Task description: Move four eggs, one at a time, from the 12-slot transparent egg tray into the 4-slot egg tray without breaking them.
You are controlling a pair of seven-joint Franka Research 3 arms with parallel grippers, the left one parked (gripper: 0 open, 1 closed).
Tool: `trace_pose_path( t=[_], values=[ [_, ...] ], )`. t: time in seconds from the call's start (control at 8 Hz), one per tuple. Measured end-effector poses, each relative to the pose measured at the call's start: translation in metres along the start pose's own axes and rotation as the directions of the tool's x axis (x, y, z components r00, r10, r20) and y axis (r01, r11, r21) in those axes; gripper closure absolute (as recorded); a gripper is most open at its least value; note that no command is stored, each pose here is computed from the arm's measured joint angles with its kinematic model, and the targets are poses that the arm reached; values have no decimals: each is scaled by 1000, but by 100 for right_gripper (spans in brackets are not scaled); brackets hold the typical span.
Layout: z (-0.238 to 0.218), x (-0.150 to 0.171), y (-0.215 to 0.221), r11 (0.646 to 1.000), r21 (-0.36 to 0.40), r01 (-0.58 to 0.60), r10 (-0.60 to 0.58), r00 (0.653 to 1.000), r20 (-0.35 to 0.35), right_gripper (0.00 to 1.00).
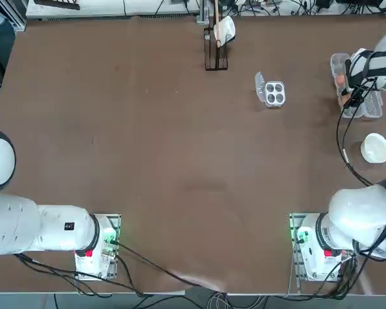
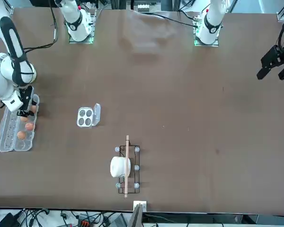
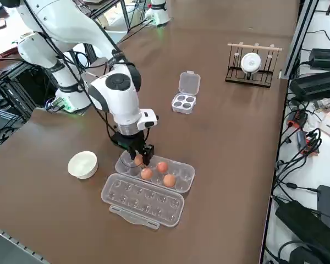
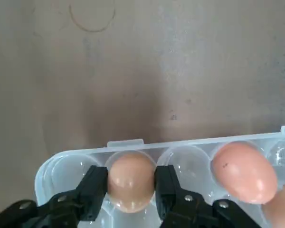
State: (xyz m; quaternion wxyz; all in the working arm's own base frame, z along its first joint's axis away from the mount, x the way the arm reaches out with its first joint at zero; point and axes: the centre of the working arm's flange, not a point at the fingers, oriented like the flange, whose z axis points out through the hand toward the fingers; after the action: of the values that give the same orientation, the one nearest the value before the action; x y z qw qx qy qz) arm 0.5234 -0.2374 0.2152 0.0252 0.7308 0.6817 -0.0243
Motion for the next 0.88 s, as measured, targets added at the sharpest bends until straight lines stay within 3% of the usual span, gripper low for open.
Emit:
trace_pose_path(
  t=[0.25,0.5,0.88],
  values=[
    [-12,-2,1,1000,-11,-23,23,1000,-8,42],
    [-60,-5,13,997,-37,-66,65,998,-18,42],
    [-143,40,21,975,-11,-221,221,975,-25,42]
  ],
)
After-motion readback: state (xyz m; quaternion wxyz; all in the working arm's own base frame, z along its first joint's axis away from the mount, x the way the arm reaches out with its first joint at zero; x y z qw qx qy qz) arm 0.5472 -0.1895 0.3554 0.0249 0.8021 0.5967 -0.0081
